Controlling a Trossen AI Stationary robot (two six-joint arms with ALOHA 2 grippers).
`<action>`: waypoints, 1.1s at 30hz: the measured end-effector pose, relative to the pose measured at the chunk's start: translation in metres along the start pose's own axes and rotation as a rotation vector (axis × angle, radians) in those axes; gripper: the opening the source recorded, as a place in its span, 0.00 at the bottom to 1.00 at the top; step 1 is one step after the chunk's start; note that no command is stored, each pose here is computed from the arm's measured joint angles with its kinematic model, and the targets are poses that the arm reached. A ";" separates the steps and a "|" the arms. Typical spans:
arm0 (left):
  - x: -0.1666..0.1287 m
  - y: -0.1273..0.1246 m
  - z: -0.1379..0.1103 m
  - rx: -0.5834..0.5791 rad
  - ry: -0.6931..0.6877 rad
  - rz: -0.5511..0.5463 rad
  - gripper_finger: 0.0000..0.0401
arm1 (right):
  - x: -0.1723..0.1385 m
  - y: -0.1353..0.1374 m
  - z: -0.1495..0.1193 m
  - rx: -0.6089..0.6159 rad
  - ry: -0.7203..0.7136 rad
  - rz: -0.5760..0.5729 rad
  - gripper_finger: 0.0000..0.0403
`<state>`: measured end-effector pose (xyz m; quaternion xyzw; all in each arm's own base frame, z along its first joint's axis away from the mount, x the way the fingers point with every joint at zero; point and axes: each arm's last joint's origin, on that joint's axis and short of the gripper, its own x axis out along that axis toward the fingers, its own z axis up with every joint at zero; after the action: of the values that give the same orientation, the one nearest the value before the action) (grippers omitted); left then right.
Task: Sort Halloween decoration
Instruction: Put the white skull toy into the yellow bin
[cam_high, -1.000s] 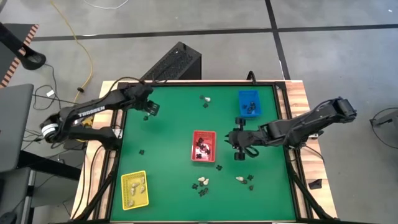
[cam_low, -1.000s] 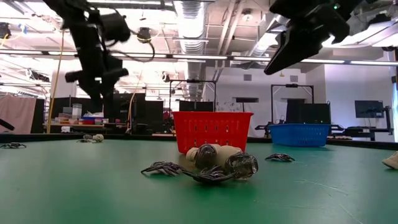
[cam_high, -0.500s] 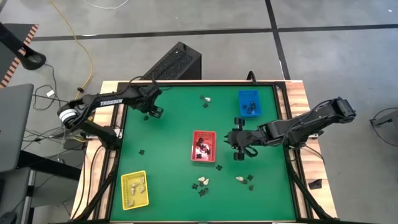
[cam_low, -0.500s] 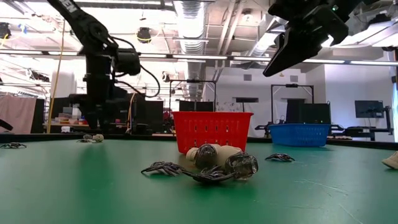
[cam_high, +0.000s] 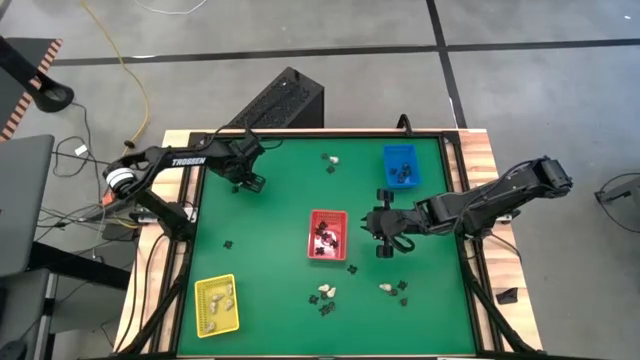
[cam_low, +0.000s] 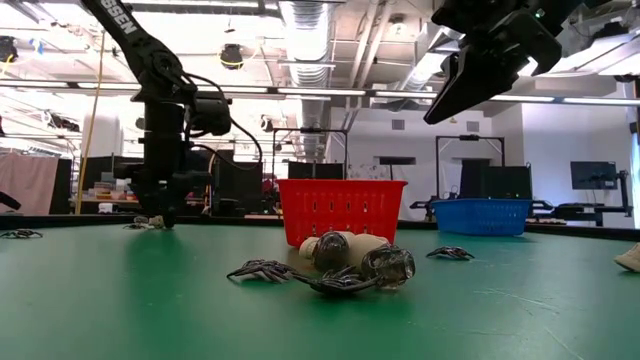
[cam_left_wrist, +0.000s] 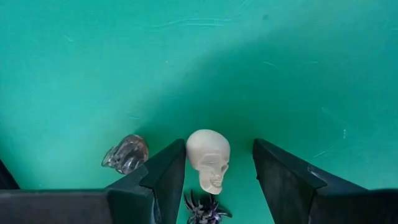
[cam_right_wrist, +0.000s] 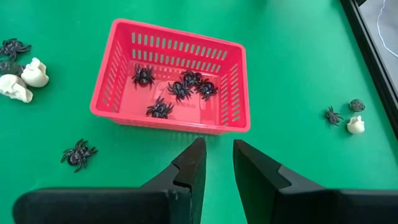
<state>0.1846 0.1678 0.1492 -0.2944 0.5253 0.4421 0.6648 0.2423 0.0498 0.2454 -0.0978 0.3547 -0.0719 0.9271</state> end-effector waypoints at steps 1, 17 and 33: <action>0.000 0.000 0.000 0.005 0.000 0.000 0.45 | 0.000 0.000 0.000 0.000 0.000 0.000 0.28; -0.004 0.000 0.001 0.048 0.018 0.001 0.14 | 0.000 0.000 0.000 -0.001 0.005 -0.001 0.28; -0.113 -0.022 -0.050 0.139 -0.162 -0.272 0.04 | 0.000 -0.001 -0.002 -0.027 0.019 -0.007 0.28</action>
<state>0.1756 0.0839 0.2425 -0.2795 0.4547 0.3330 0.7773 0.2413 0.0480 0.2441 -0.1108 0.3643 -0.0713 0.9219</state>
